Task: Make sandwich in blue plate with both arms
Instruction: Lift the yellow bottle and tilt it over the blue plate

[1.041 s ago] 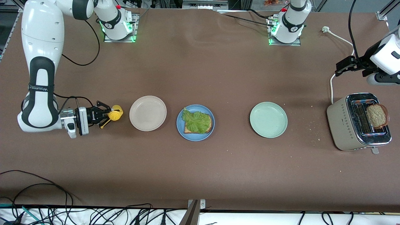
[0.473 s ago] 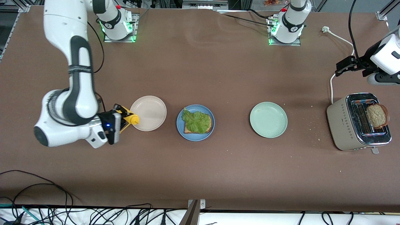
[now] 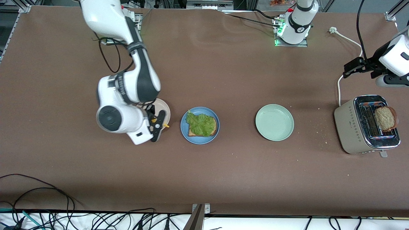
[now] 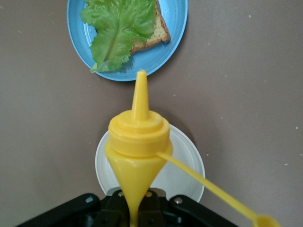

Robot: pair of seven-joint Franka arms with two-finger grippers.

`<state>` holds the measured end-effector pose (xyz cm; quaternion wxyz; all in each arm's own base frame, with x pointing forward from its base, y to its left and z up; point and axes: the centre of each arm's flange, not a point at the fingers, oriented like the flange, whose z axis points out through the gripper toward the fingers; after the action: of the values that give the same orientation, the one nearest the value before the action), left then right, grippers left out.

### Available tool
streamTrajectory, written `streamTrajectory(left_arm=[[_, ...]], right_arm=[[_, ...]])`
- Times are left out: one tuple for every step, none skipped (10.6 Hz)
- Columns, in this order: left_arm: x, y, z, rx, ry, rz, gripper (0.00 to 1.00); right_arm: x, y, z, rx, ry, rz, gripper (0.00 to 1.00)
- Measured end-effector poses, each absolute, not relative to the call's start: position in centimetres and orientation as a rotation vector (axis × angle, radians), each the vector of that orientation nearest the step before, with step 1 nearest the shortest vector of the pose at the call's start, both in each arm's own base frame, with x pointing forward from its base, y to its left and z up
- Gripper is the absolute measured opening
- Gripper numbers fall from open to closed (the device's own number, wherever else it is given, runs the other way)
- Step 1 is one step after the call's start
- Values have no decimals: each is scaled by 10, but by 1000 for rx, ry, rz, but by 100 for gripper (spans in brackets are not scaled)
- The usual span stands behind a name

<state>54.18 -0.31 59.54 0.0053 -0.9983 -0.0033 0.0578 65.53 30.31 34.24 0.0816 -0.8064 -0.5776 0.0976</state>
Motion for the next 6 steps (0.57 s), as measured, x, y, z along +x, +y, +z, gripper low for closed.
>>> streamTrajectory(left_arm=[[542,-3,595,-3126,-11,181,100],[542,-3,595,-3126,-11,181,100],[542,-3,595,-3126,-11,181,100],[542,-3,595,-3126,-11,181,100],[542,-3,595,-3126,-11,181,100],[542,-3,595,-3126,-11,181,100]], right_arm=[[647,325,343,-2449,-1811,312,4],[636,349,345,-2500,-1891,329,4],[624,371,348,-2559,-1949,346,4],[612,391,352,-2609,-2014,365,4],[600,410,354,-2645,-2100,385,4],[590,423,356,-2662,-2180,402,4]])
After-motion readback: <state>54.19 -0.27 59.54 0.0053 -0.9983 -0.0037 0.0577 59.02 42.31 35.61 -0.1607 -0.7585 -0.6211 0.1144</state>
